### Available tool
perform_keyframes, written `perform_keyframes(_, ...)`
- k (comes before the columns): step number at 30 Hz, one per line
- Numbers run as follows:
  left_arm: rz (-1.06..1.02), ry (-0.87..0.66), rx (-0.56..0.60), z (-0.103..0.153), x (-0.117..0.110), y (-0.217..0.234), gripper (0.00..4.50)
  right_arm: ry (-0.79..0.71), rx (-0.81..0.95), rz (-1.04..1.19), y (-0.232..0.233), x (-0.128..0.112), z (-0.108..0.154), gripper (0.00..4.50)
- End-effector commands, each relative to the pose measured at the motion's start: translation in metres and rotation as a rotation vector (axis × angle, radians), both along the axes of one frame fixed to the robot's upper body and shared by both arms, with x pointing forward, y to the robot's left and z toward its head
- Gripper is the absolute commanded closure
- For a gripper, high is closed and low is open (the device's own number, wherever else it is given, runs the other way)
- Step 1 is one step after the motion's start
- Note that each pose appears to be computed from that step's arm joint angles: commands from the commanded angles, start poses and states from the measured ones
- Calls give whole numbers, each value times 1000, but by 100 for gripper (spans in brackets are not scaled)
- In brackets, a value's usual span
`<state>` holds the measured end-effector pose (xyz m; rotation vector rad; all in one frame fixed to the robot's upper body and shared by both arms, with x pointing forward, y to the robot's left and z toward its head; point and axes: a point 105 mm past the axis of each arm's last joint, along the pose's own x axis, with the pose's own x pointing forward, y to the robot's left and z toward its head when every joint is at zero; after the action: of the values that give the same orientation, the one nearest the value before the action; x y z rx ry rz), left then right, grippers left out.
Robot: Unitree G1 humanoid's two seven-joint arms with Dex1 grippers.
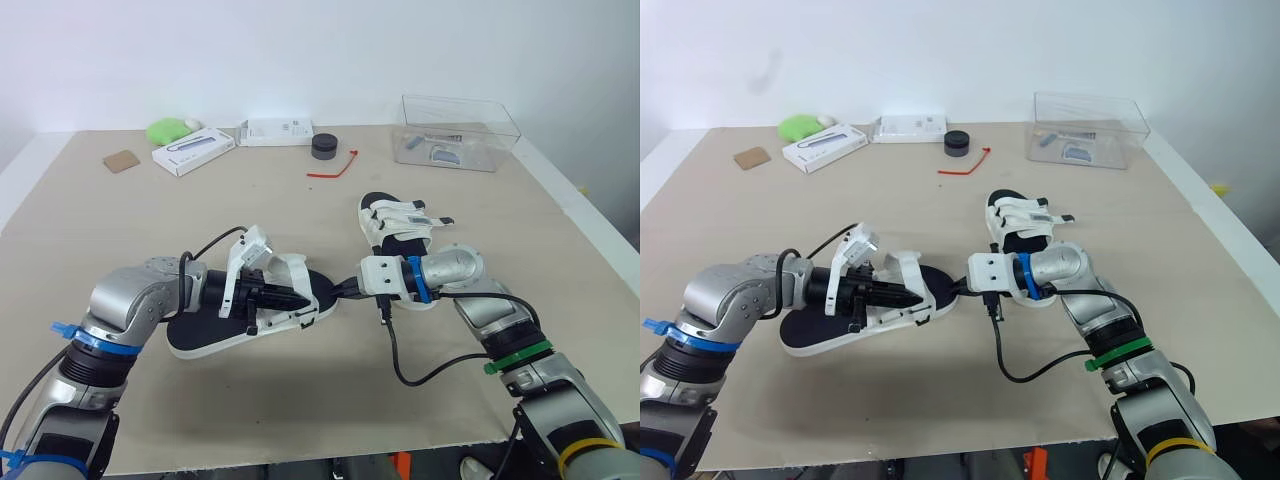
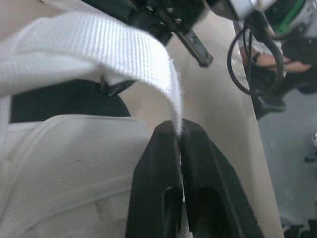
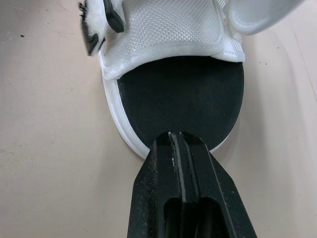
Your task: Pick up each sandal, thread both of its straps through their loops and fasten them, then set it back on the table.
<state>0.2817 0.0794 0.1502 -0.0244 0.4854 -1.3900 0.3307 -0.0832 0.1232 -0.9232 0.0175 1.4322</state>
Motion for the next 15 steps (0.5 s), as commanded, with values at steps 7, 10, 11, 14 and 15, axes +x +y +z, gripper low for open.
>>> perform_keyframes(7,-65,-20,60,-1,-10,2,448,24,-58,-33,-10,4,-10,450)
perform_keyframes(10,-97,2,66,3,-14,7,422,25,-57,-31,-9,4,-10,450)
perform_keyframes(11,-108,-1,74,5,-15,9,393,25,-57,-31,-9,4,-10,450)
perform_keyframes(14,-135,-17,95,11,-17,15,277,24,-55,-30,-8,4,-10,450)
perform_keyframes(15,-129,-31,101,14,-14,17,238,25,-55,-30,-8,4,-10,450)
